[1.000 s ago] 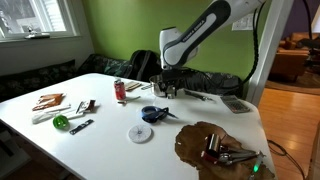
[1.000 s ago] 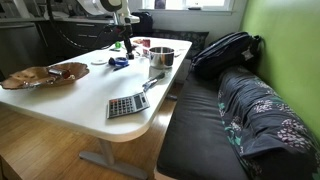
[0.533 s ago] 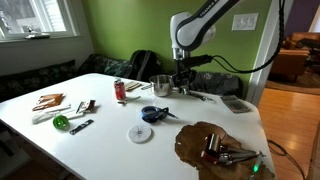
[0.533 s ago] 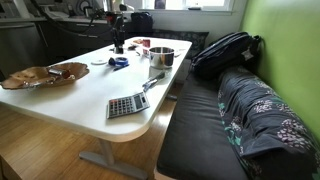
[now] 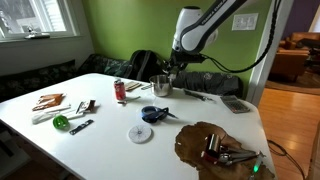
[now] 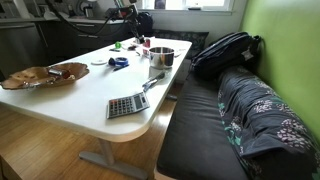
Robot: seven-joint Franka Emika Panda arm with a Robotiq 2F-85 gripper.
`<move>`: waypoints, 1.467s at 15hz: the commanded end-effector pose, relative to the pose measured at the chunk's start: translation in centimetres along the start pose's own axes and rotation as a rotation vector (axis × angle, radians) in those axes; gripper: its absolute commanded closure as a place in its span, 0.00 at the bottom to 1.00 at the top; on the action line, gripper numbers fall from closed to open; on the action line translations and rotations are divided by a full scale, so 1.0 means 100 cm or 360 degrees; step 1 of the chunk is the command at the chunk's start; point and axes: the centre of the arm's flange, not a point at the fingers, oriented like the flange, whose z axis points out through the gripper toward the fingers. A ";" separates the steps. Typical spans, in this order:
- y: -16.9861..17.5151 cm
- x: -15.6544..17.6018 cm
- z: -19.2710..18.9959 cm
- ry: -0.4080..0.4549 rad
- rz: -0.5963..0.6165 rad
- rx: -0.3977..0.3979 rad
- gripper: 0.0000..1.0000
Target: Pick up the silver measuring spoon from the table and put it in the silver pot
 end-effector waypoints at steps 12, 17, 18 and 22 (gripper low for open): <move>-0.033 0.047 0.061 0.0265 0.0175 0.0041 0.69; -0.048 0.059 0.092 0.0306 0.0179 -0.0029 0.69; -0.049 0.060 0.099 0.0285 0.0171 -0.0059 0.69; -0.051 0.059 0.117 0.0207 0.0130 -0.0172 0.69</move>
